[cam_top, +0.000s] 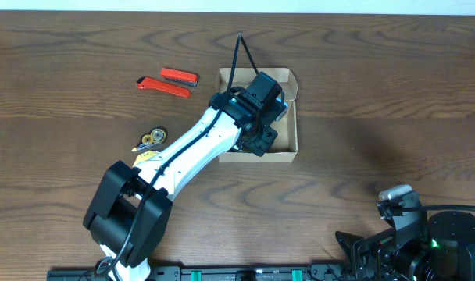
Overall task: Pack container
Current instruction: 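Place the white tape roll inside the green tape in the box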
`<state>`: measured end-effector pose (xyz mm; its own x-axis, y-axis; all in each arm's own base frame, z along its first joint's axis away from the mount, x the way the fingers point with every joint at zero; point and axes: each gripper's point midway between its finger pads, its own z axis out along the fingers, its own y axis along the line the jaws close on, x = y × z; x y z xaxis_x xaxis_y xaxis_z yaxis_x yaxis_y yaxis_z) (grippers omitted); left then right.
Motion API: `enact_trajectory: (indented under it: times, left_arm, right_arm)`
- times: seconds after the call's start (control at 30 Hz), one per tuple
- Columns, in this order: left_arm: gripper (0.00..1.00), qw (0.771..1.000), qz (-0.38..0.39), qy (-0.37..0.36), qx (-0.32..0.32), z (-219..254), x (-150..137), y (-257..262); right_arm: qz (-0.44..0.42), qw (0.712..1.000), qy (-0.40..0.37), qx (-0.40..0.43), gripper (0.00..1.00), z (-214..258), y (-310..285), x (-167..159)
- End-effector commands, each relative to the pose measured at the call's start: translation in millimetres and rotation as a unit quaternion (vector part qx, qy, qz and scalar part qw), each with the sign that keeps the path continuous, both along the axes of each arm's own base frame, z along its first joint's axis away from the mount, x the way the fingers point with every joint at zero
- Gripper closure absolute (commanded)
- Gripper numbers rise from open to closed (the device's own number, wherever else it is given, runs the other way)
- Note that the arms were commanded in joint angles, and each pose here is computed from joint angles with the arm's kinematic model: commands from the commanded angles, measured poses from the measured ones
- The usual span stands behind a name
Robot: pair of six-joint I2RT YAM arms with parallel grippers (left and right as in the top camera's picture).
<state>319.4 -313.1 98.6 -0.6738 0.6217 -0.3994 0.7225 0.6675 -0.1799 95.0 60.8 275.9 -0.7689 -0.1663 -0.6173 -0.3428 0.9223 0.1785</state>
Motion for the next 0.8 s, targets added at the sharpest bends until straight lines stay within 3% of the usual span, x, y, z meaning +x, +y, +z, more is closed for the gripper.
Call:
enact_trajectory:
  times: [0.0,0.13,0.23,0.4,0.57,0.7,0.73,0.77]
  left_arm:
    - [0.62,1.000,-0.008,0.006,0.003,-4,-5,0]
    - [0.61,1.000,-0.004,-0.019,0.002,14,4,2]
    - [0.60,0.996,0.026,-0.085,0.025,53,25,13]
    - [0.52,0.969,0.149,-0.189,0.058,118,68,65]
    - [0.56,0.954,0.252,-0.156,0.041,127,90,133]
    - [0.60,0.953,0.289,-0.082,0.032,112,87,181]
    - [0.62,0.952,0.298,-0.066,0.036,109,83,192]
    - [0.72,0.948,0.310,-0.053,0.044,106,80,204]
  right_arm:
    - [-0.002,1.000,-0.001,0.001,0.01,0,-1,0]
    - [-0.002,1.000,-0.001,0.001,0.01,0,-1,0]
    - [-0.002,1.000,-0.001,0.001,0.01,0,-1,0]
    - [-0.002,1.000,-0.001,0.001,0.01,0,-1,0]
    - [-0.002,1.000,-0.001,0.001,0.01,0,-1,0]
    - [-0.002,1.000,-0.001,0.001,0.01,0,-1,0]
    - [-0.002,1.000,-0.001,0.001,0.01,0,-1,0]
    - [-0.002,1.000,-0.001,0.001,0.01,0,-1,0]
